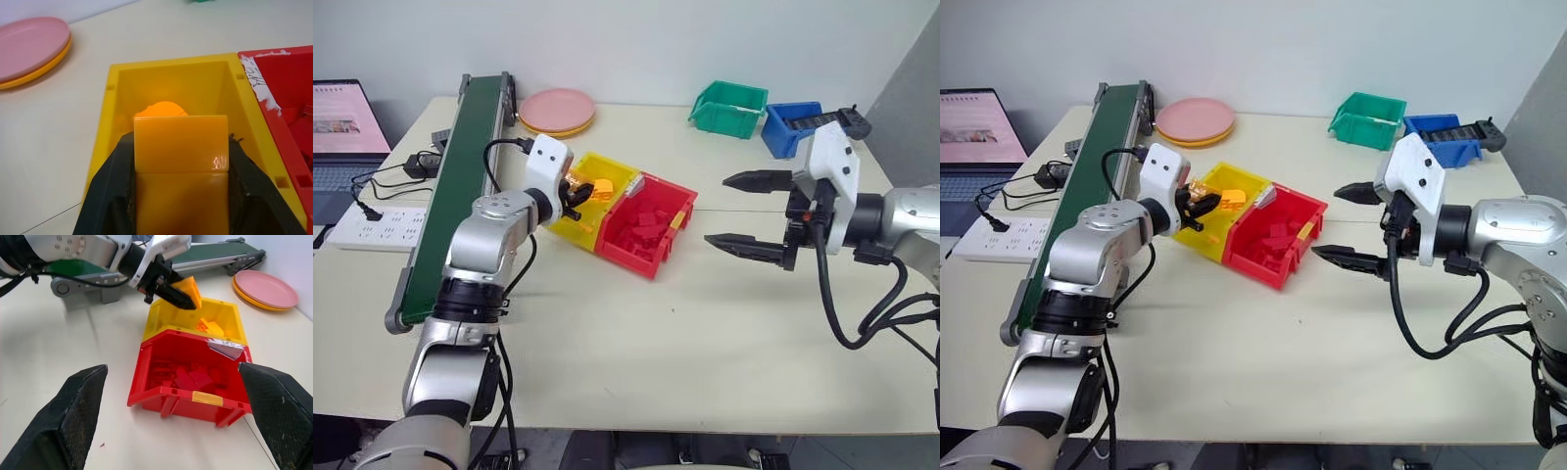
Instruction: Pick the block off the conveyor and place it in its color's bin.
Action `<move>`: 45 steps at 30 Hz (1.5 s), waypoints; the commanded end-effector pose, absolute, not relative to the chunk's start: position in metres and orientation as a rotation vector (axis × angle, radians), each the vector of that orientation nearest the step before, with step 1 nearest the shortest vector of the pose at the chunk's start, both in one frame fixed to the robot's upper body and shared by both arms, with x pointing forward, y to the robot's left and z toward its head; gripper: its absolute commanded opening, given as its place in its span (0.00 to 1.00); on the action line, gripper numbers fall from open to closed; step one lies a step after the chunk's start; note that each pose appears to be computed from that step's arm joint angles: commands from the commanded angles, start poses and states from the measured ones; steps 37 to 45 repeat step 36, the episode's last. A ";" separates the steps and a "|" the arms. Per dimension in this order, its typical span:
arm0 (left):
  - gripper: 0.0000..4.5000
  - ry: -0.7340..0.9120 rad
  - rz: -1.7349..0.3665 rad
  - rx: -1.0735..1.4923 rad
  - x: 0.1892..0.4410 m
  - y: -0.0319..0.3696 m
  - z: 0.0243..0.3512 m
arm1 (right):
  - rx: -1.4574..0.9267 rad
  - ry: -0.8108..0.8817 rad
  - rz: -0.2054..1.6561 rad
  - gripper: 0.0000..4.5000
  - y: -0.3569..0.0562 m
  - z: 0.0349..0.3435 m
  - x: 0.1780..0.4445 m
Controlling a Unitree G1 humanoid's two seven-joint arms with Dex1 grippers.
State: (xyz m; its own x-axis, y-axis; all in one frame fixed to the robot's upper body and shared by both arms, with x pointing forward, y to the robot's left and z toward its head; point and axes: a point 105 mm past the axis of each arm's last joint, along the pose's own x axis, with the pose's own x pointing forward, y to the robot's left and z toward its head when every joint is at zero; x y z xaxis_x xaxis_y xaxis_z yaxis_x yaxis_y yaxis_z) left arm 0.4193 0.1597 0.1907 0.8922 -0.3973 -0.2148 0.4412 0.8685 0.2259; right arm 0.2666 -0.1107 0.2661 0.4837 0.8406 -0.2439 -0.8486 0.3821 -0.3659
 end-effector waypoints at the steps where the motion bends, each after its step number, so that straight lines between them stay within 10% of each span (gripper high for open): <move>1: 0.34 0.087 -0.460 0.298 0.425 0.154 0.210 | -0.504 -0.027 1.052 1.00 -0.112 0.278 0.260; 17: 0.99 0.063 -0.472 0.313 0.419 0.155 0.215 | -0.489 0.001 1.040 1.00 -0.115 0.271 0.263; 29: 0.99 -0.053 -0.332 0.377 0.346 0.227 0.251 | -0.531 -0.159 1.058 1.00 -0.113 0.261 0.267; 36: 0.99 0.072 -0.280 0.374 0.290 0.259 0.211 | -0.524 -0.161 1.097 1.00 -0.120 0.232 0.279; 45: 0.99 0.072 -0.280 0.374 0.290 0.259 0.211 | -0.524 -0.161 1.097 1.00 -0.120 0.232 0.279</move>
